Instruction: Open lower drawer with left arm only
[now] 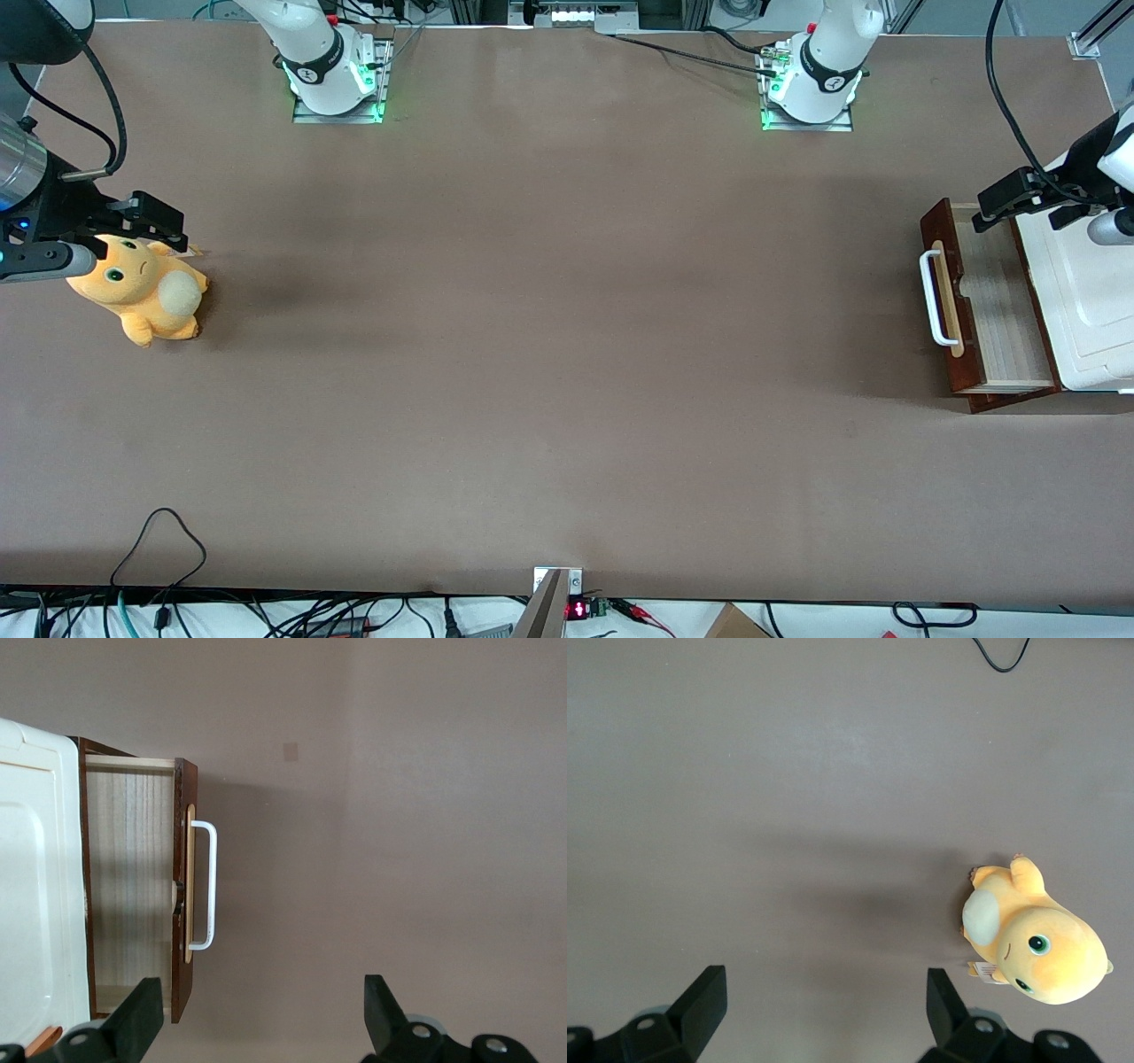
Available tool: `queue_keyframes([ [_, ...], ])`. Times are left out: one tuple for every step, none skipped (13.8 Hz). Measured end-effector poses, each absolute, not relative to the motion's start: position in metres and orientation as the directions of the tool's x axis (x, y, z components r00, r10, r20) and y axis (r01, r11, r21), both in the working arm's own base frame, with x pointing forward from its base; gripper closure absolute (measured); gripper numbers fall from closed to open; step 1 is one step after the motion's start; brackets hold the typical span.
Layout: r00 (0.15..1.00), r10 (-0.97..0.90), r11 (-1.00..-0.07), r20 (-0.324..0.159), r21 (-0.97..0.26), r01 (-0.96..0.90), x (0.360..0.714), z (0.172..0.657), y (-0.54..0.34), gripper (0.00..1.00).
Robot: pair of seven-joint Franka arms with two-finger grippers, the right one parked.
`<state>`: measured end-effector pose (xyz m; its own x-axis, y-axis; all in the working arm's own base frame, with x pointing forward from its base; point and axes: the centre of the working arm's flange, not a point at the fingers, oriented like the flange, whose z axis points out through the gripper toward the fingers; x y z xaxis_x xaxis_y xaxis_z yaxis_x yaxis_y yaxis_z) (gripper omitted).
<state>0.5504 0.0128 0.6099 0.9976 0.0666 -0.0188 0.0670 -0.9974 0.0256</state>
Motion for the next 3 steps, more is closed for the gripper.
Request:
queue_keyframes([
  [0.998,0.066,-0.997,-0.020,0.026,0.067,0.5503,0.6098,0.0127,0.00],
  [0.998,0.066,-0.997,-0.021,0.026,0.067,0.5502,0.6098,0.0126,0.00],
  [0.998,0.066,-0.997,-0.021,0.026,0.067,0.5502,0.6097,0.0126,0.00],
])
